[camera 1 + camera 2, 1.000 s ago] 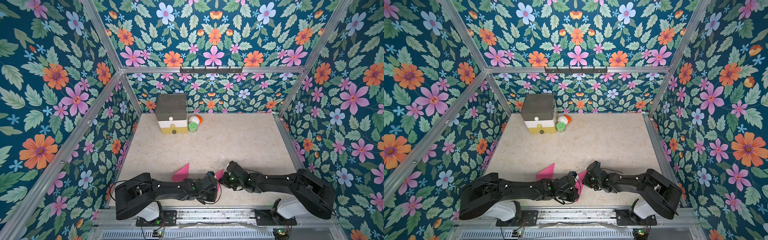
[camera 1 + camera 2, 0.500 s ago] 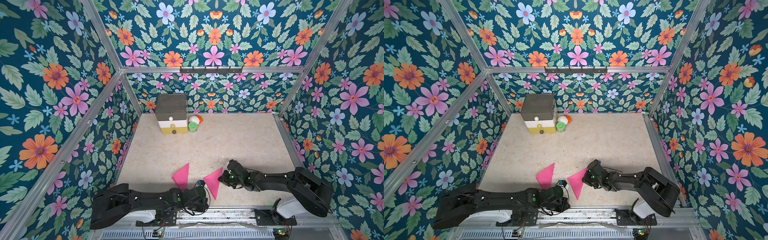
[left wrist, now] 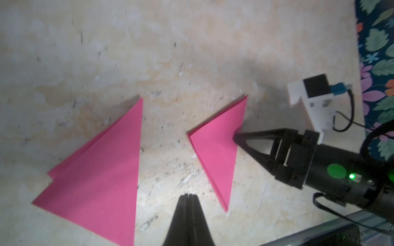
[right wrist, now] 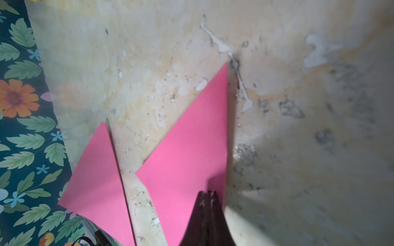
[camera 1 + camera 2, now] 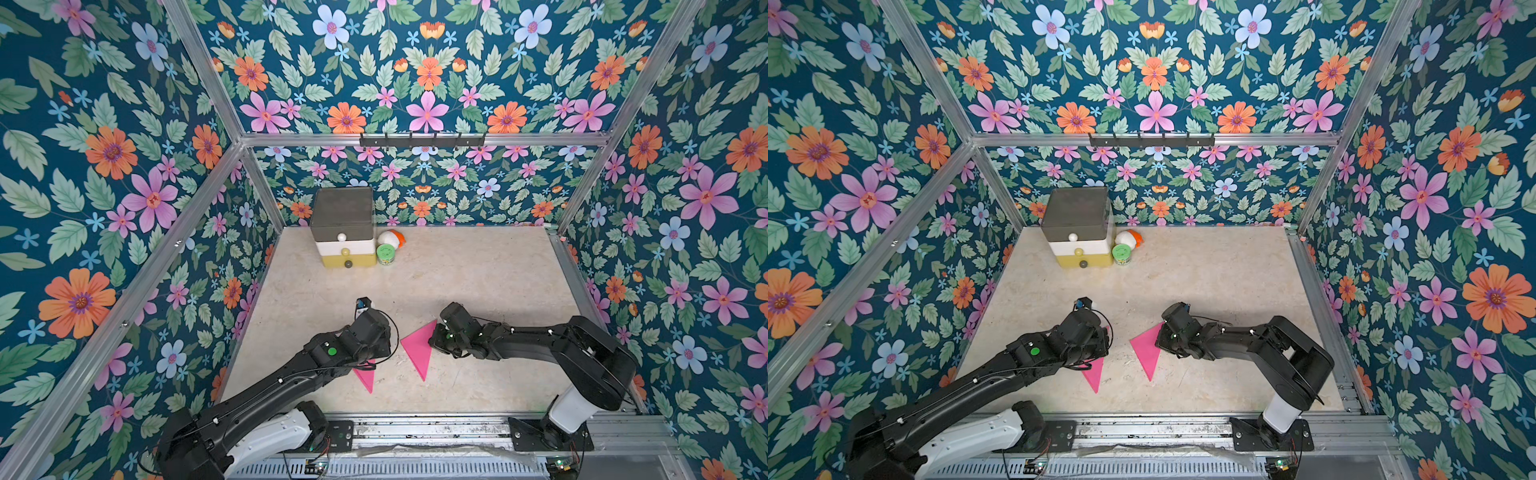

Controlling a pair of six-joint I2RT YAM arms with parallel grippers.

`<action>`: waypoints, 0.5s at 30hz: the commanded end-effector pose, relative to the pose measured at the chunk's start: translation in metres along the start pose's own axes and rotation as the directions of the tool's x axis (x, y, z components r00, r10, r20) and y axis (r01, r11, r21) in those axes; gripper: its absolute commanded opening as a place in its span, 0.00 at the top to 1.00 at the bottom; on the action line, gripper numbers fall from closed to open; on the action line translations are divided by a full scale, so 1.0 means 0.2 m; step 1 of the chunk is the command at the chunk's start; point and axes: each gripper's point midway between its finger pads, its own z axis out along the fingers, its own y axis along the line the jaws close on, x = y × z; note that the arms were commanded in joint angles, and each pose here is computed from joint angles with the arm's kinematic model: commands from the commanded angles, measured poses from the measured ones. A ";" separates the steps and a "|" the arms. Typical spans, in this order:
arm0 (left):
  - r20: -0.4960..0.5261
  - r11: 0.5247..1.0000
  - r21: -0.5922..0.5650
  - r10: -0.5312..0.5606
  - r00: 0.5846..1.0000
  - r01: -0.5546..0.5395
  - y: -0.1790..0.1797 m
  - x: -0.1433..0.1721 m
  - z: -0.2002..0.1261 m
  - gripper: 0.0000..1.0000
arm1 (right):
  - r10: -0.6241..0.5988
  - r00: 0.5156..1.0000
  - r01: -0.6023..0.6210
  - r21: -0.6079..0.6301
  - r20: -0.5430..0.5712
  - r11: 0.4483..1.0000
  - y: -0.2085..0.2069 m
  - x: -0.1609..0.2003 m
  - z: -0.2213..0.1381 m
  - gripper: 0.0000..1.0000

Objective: Fold the square paper diagonally
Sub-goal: Move the paper to the center of the board, then reset both arms

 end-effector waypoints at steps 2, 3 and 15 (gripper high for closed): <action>0.320 0.998 -0.051 0.045 0.946 -0.030 -0.06 -0.41 -0.18 0.70 | -0.103 0.984 0.098 0.040 0.148 0.994 0.12 -0.17 -0.25 0.89; 0.382 0.998 -0.066 0.037 0.923 -0.013 -0.06 -0.49 -0.25 0.63 | -0.121 0.970 0.113 0.050 0.210 0.992 0.16 -0.24 -0.34 0.76; 0.788 0.801 -0.508 0.284 0.546 0.317 0.33 -0.99 -0.75 0.01 | -0.232 0.205 -0.002 0.238 0.951 0.971 -0.16 -0.66 -1.54 0.01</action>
